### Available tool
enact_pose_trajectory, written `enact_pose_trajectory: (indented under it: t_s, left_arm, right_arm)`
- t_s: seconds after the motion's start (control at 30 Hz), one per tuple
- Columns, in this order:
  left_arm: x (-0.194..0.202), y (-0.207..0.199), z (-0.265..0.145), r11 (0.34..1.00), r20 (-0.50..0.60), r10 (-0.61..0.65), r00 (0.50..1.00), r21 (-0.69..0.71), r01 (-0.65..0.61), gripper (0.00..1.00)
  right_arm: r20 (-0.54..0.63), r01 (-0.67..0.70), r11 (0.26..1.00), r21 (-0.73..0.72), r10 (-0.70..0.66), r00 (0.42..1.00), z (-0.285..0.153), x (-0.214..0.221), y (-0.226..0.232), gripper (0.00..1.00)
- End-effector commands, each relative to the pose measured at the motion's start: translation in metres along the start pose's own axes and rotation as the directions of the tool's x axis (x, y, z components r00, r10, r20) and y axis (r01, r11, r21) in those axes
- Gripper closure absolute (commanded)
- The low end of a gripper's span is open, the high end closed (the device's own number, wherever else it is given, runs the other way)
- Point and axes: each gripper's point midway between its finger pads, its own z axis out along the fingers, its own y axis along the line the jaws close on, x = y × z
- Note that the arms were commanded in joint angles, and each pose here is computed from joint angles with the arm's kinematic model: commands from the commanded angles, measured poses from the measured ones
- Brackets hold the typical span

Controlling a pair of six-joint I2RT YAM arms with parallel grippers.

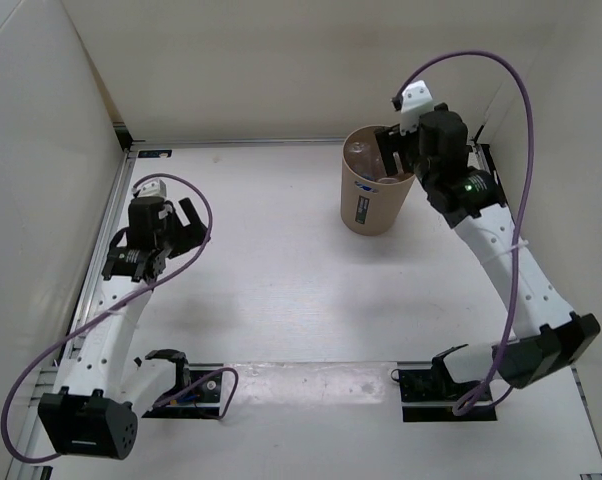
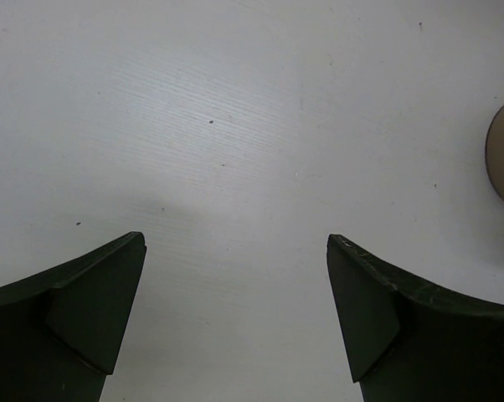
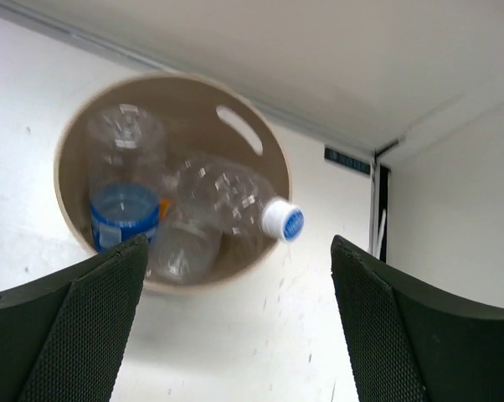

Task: Put the plastic bottles in the bin

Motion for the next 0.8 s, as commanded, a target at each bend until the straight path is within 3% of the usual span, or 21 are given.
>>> enact_pose_trajectory:
  t_s: [0.0, 0.17, 0.3, 0.47, 0.63, 0.77]
  left_arm:
    - [-0.015, 0.005, -0.009, 0.998, 0.092, 0.067, 0.993, -0.005, -0.067, 0.0]
    - [-0.024, 0.01, -0.022, 0.993, 0.175, 0.119, 0.977, -0.017, -0.118, 0.0]
    - [-0.041, -0.005, -0.043, 0.989, 0.291, 0.109, 0.951, 0.067, -0.133, 0.0]
    - [-0.052, -0.012, -0.054, 0.983, 0.453, 0.046, 0.89, 0.138, -0.121, 0.0]
    - [-0.049, 0.001, -0.054, 0.991, 0.47, 0.038, 0.882, 0.093, -0.093, 0.0]
    - [-0.04, 0.011, -0.044, 0.996, 0.439, 0.046, 0.897, 0.046, -0.073, 0.0]
  right_arm:
    - [-0.07, -0.057, 0.988, 0.143, 0.068, 0.995, -0.029, 0.021, -0.021, 0.1]
    - [-0.125, -0.105, 0.988, 0.116, 0.12, 0.985, -0.05, 0.047, -0.015, 0.1]
    - [-0.239, -0.17, 0.978, 0.116, 0.194, 0.951, -0.062, 0.075, -0.026, 0.1]
    - [-0.323, -0.092, 0.98, 0.176, 0.146, 0.935, -0.073, 0.116, -0.036, 0.1]
    - [-0.367, -0.072, 0.967, 0.246, 0.162, 0.916, -0.08, 0.142, -0.049, 0.1]
    - [-0.414, 0.04, 0.955, 0.293, 0.089, 0.906, -0.082, 0.167, -0.061, 0.1]
